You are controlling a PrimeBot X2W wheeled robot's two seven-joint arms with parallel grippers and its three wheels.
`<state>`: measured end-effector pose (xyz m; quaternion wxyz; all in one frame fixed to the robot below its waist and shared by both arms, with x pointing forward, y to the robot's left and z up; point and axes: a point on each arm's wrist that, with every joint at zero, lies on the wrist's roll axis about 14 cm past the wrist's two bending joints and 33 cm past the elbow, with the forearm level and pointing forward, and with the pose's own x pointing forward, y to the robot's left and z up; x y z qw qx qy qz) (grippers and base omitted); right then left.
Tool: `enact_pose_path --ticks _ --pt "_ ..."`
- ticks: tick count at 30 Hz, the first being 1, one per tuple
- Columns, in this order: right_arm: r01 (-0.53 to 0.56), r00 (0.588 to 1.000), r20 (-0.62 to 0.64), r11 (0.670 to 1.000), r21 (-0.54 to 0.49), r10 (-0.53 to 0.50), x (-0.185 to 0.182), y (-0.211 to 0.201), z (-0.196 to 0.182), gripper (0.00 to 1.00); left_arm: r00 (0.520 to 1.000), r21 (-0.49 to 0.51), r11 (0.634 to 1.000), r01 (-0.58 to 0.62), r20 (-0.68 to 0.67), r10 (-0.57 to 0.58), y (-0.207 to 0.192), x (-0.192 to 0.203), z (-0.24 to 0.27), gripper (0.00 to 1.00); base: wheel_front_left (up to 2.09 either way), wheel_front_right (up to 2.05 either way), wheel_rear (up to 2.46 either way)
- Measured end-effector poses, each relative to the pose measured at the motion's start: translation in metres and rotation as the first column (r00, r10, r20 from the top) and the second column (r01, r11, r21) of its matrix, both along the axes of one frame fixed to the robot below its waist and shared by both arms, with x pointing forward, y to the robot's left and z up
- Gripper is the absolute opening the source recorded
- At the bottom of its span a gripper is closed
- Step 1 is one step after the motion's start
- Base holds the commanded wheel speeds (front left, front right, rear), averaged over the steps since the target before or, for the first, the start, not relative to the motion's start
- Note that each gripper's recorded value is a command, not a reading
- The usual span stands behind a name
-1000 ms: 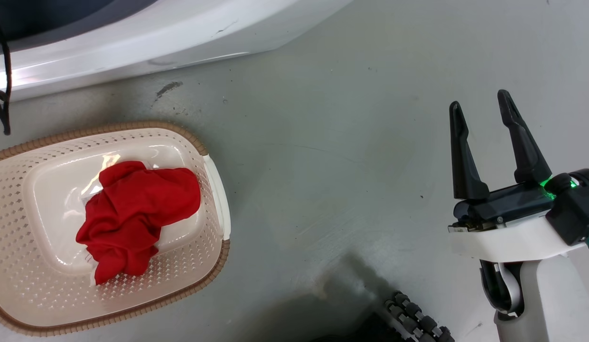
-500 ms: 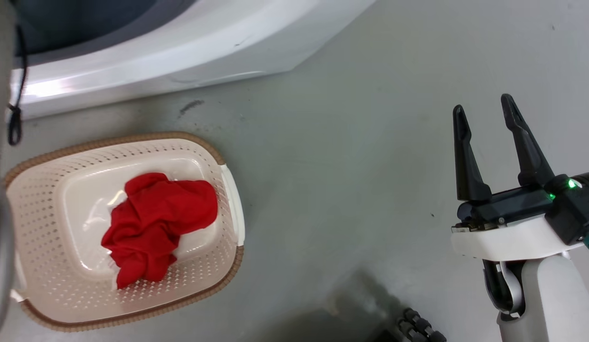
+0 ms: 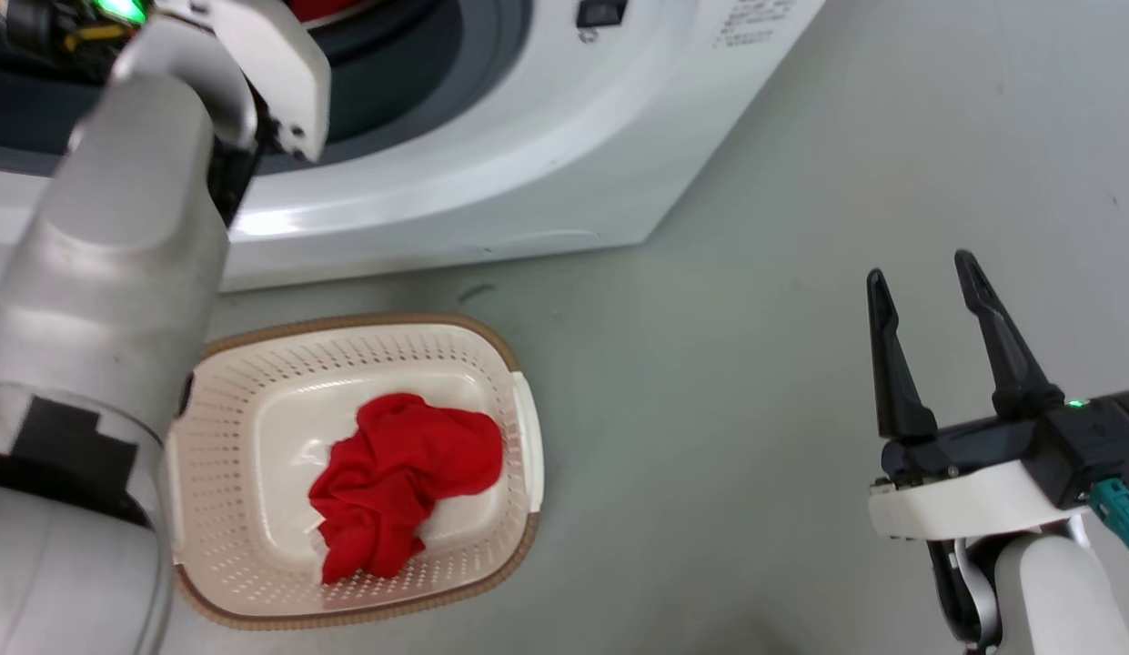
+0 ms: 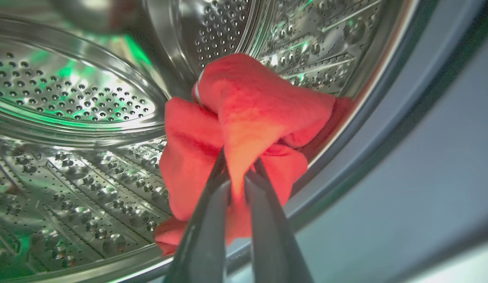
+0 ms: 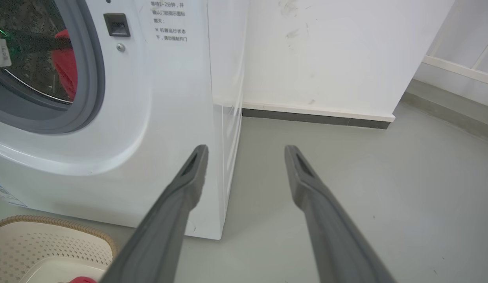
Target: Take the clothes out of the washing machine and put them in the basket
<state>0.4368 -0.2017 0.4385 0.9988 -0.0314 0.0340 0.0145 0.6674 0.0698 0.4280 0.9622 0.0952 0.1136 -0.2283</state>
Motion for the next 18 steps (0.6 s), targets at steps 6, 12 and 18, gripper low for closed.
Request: enact_pose_path --ticks 6,12,18 --pt "-0.035 0.999 0.036 0.999 0.009 0.035 -0.01 0.014 0.017 1.0 0.999 -0.015 1.0 0.001 0.054 0.0 0.01 -0.038 0.024 0.0 0.0 0.0 0.0" --pt "-0.067 0.995 0.069 0.998 0.015 0.066 -0.02 0.026 0.032 1.0 0.992 -0.044 0.999 -0.016 0.126 0.021 0.02 -0.072 0.054 0.0 0.0 0.0 0.0" --pt "-0.1 0.99 0.098 0.995 0.018 0.097 -0.033 0.037 0.045 1.0 0.964 -0.077 0.997 -0.026 0.262 0.045 0.032 -0.104 0.101 0.0 0.0 0.0 0.0"
